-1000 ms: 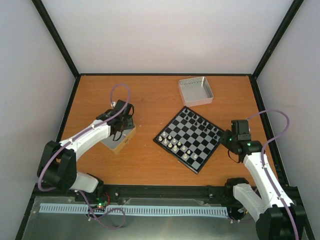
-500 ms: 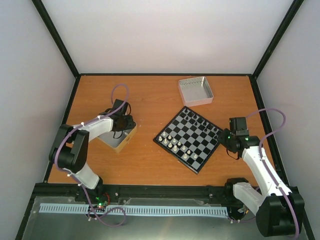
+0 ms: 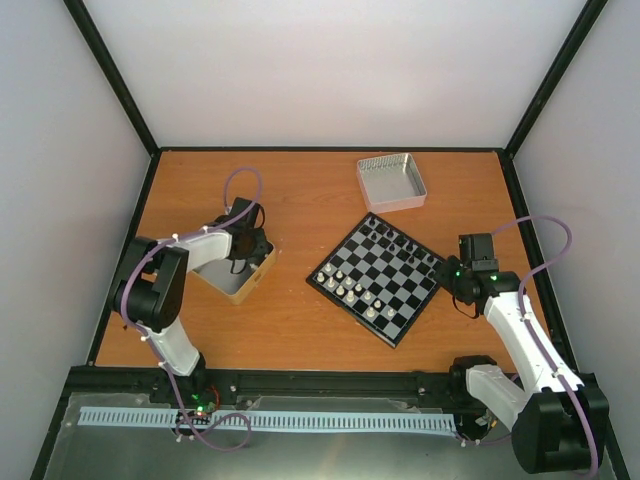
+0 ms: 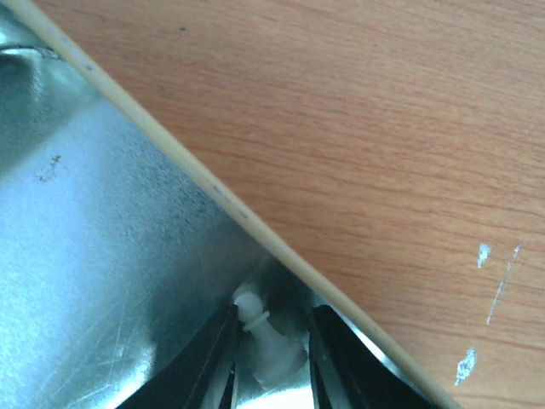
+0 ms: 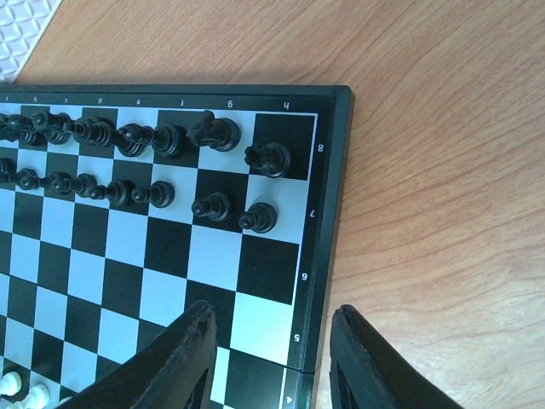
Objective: Set up the chess pieces on the board
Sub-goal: Pick up the chess piece from the storage box.
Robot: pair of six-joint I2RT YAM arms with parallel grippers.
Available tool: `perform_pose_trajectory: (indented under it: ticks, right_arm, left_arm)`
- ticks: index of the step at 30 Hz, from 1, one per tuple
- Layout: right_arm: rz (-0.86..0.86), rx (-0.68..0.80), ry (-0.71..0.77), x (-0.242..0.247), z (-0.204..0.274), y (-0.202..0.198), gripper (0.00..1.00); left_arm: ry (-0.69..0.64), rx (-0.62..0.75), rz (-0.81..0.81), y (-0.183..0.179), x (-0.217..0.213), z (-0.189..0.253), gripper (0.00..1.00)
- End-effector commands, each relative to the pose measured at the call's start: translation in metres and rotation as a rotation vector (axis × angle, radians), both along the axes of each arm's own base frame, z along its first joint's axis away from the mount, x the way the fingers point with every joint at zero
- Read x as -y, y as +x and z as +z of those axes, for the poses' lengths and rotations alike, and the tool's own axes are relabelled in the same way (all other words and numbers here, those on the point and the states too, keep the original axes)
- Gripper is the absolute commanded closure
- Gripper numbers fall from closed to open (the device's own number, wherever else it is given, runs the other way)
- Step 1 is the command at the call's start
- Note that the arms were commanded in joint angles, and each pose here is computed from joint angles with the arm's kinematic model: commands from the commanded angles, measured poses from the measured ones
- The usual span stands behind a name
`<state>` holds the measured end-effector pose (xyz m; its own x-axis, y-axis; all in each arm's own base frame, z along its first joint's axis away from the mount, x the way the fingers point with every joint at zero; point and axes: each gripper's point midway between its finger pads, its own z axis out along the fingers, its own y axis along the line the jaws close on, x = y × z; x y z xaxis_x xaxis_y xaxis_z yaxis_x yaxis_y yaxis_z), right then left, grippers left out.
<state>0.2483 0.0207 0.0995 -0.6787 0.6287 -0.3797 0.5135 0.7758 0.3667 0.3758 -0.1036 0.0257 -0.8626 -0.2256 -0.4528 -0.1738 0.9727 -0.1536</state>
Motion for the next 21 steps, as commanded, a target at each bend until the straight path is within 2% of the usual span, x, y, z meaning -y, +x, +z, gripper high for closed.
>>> perform_pose_trajectory:
  ticks: [1, 7, 11, 15, 21]
  right_arm:
    - [-0.013, 0.037, 0.005, 0.002, 0.01, 0.006, 0.62]
    - [-0.016, 0.044, 0.012, 0.001, 0.011, 0.006, 0.62]
    - [-0.013, 0.045, 0.013, 0.001, 0.011, 0.006, 0.62]
    - [-0.011, 0.053, 0.018, 0.0, 0.013, 0.006, 0.62]
    - [0.128, 0.11, 0.09, -0.024, 0.025, 0.018, 0.61]
  left_arm:
    - [0.01, -0.01, 0.022, 0.005, -0.002, -0.004, 0.77]
    - [0.03, -0.011, 0.036, 0.003, -0.007, -0.002, 0.79]
    - [0.029, -0.006, 0.036, 0.002, -0.007, 0.001, 0.88]
    - [0.016, 0.002, 0.037, 0.0, -0.006, 0.008, 0.91]
    - [-0.064, 0.049, -0.016, -0.006, 0.006, 0.043, 0.92]
